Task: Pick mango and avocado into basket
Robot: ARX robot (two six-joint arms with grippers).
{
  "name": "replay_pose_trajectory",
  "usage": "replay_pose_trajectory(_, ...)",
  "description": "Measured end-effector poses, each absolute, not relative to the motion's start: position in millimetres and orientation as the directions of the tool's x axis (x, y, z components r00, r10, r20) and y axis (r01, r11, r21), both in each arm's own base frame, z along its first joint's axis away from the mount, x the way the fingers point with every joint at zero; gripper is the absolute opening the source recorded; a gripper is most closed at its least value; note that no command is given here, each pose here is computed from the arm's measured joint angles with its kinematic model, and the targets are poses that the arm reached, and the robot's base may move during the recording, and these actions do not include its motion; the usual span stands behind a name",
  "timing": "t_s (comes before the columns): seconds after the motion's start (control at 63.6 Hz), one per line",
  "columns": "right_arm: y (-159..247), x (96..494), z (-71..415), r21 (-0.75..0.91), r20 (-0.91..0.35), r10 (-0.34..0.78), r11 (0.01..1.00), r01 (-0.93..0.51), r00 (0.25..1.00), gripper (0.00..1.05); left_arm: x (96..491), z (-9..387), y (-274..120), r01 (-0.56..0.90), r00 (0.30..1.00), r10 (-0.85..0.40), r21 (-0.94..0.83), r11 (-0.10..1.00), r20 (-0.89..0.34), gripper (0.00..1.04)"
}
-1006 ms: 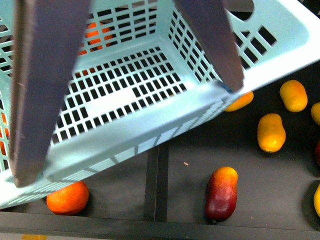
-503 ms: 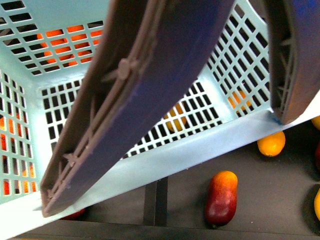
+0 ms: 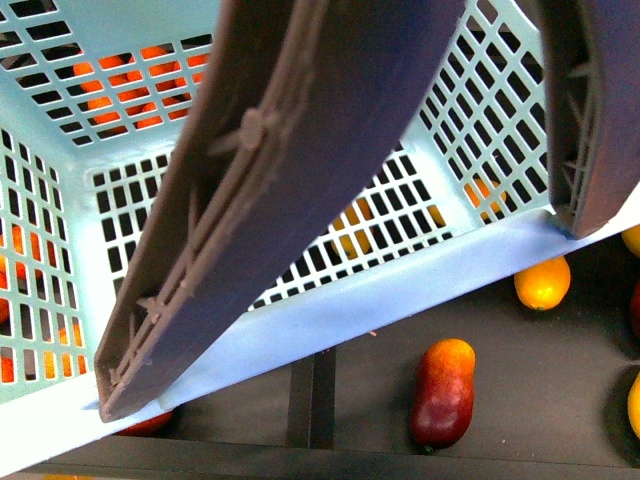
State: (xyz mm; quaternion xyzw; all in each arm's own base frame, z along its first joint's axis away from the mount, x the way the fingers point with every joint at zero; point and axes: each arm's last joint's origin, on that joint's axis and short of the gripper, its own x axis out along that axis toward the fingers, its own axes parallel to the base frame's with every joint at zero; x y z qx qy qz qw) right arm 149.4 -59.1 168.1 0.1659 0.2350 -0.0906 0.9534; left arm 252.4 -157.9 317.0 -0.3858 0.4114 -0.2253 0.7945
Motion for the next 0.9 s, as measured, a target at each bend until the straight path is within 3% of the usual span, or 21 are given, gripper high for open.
replay_pose_trajectory(0.157, -91.3, 200.5, 152.7, 0.165, -0.503, -0.139, 0.953, 0.253, 0.853, 0.96, 252.3, 317.0, -158.0, 0.040, 0.559, -0.676, -0.799, 0.600, -0.480, 0.27)
replay_pose_trajectory(0.346, -102.3, 264.0, 103.3, 0.100, -0.629, -0.095, 0.974, 0.202, 0.771, 0.96, 252.4, 317.0, -157.9, 0.039, 0.561, -0.675, -0.798, 0.601, -0.480, 0.27)
replay_pose_trajectory(0.582, -67.2, 344.7, 39.3, 0.100, -0.744, -0.010, 0.987, 0.127, 0.668, 0.96, 252.4, 317.0, -157.9, 0.040, 0.560, -0.675, -0.799, 0.601, -0.480, 0.27)
replay_pose_trajectory(0.896, -31.0, 401.9, 0.3, 0.133, -0.789, 0.007, 0.978, 0.161, 0.614, 0.96, 252.4, 317.0, -157.9, 0.040, 0.561, -0.675, -0.798, 0.601, -0.480, 0.27)
